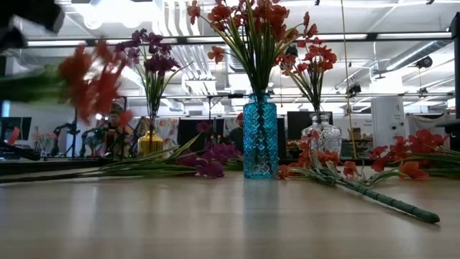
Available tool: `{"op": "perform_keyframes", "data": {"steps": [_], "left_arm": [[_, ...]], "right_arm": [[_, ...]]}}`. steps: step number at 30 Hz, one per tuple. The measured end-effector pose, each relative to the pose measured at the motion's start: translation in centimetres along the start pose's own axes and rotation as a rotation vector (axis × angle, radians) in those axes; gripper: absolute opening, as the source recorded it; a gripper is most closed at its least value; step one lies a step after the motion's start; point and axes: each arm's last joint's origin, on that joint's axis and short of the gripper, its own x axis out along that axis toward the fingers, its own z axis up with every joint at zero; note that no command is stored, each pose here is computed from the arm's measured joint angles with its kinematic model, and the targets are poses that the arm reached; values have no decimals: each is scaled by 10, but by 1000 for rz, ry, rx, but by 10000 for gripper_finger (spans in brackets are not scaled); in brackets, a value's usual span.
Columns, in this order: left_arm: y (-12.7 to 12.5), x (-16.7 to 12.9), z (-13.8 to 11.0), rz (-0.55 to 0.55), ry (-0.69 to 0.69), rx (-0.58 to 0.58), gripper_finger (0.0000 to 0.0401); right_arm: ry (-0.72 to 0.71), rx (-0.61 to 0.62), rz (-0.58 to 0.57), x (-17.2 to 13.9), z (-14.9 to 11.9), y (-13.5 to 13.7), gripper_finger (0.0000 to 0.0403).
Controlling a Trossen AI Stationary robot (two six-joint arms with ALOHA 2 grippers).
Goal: Sort flowers into vase by color
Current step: Put the left red flowers into the transparent vase
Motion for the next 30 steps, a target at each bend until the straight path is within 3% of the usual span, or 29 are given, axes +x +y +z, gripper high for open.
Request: {"op": "perform_keyframes", "data": {"steps": [3, 8, 14, 18, 21, 30], "left_arm": [[-2, -20, 4, -114, -194, 64, 0], [-13, -63, 14, -331, -627, 236, 0], [-25, -93, 25, -407, -966, 413, 0], [-40, -99, 33, -396, -1101, 463, 0], [-54, -98, 40, -381, -1174, 474, 0], [-84, -75, 76, -298, -1256, 379, 0]], "right_arm": [[-24, -58, -21, 0, 1, 0, 341], [-114, -167, -46, 8, 1, -1, 341], [-293, -313, -21, 39, -6, 0, 341], [-426, -394, 12, 67, -13, 2, 341], [-544, -431, -27, 85, -13, 6, 341], [-680, -484, -95, 127, 10, 19, 341]]}}
